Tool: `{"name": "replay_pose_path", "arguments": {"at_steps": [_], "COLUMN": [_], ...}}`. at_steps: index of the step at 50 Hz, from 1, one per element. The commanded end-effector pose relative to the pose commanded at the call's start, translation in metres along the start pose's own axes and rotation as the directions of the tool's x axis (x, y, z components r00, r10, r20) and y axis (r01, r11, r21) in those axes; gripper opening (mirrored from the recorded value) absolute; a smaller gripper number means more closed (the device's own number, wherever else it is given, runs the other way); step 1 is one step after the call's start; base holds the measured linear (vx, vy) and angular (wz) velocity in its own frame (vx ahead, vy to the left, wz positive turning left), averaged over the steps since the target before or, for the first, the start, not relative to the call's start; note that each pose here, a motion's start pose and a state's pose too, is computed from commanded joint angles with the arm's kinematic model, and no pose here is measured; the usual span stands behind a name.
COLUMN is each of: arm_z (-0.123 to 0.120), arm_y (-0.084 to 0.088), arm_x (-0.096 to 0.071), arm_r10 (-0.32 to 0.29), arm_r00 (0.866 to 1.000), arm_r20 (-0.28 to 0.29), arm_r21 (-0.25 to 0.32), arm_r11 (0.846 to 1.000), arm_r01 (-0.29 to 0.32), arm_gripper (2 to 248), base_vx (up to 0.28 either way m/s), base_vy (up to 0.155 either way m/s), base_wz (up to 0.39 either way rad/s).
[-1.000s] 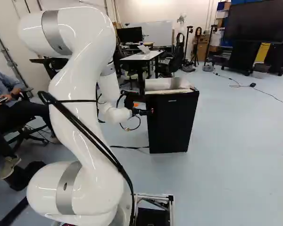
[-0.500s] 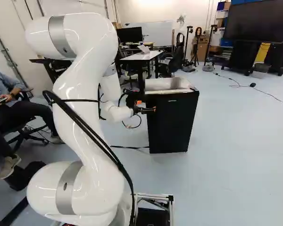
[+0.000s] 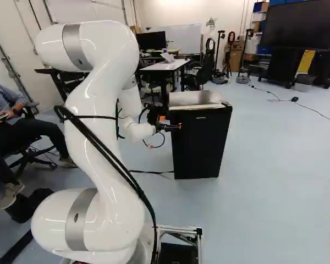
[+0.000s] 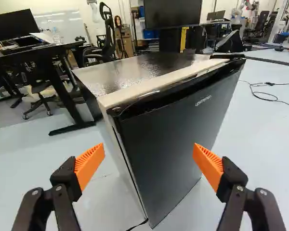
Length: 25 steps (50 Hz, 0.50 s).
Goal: Open the fridge door
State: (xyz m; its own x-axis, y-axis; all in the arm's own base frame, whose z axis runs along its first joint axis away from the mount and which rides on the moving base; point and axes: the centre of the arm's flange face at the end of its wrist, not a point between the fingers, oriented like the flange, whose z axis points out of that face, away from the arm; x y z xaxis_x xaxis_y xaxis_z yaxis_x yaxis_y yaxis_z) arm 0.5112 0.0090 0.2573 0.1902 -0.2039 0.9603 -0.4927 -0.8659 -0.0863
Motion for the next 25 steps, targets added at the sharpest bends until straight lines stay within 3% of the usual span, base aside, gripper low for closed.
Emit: {"name": "replay_pose_path", "arguments": {"at_steps": [25], "arm_z": [0.015], "arm_y": [-0.009], "arm_x": [0.000], "arm_r10": [0.010], "arm_r00": [1.000], "arm_r20": [-0.014], "arm_r21": [0.001], "arm_r11": [1.000], "arm_r01": [-0.010], "arm_gripper": [247], "base_vx": [0.000], "base_vy": [0.000], "base_wz": [0.000]}}
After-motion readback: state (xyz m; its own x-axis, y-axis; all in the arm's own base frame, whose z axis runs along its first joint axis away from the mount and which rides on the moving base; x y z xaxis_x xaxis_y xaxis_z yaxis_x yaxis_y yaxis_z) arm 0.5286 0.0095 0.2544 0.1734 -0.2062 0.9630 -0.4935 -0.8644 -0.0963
